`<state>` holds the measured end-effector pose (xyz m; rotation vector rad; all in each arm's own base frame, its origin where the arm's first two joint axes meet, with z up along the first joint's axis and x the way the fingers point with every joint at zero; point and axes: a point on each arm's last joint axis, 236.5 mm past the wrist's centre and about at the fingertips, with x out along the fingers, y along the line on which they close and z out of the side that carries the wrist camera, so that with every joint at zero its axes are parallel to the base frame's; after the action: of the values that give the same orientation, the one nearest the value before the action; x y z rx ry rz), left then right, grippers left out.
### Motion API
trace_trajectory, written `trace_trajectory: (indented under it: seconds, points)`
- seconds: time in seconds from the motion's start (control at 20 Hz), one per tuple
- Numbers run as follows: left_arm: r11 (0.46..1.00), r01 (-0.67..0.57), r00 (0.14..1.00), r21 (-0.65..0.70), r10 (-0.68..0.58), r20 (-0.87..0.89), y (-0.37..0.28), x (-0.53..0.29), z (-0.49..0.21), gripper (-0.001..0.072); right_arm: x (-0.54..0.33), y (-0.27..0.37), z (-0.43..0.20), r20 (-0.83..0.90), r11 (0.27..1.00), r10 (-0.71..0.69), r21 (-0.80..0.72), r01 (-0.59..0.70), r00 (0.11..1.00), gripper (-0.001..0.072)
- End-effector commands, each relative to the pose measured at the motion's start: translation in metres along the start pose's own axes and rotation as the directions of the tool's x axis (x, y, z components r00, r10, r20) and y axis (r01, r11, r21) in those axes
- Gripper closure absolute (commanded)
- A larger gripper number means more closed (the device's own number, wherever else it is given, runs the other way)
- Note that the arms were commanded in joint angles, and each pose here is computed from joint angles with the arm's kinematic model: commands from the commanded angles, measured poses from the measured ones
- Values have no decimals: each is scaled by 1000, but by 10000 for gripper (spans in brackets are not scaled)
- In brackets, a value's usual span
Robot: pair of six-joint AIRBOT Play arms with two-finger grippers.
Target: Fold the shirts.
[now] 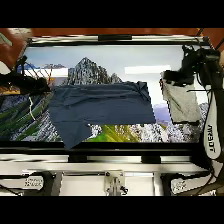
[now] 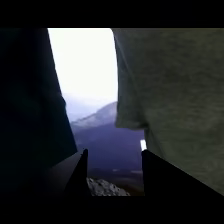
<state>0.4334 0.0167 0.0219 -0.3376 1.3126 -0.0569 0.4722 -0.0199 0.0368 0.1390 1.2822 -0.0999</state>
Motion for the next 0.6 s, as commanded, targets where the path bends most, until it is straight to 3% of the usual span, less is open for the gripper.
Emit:
trace_trajectory:
  seconds: [0.0,0.15,0.25,0.3,0.55]
  points:
    - [996,11,957,-85,-35,-288,36,12,-88,86,-2,-35,-80,-291,1000,21,22,-15,957,251]
    - [971,131,926,-202,-193,-324,36,42,-127,115,14,-12,-111,-368,974,221,135,-183,903,251]
    - [947,185,934,-264,-253,-251,31,56,-119,128,21,-7,-110,-354,971,233,137,-197,906,251]
    - [948,181,940,-263,-246,-238,32,60,-118,196,23,-5,-106,-335,971,233,134,-199,913,251]
    - [969,113,951,-222,-170,-257,52,72,-121,196,25,-1,-98,-304,969,241,132,-210,922,251]
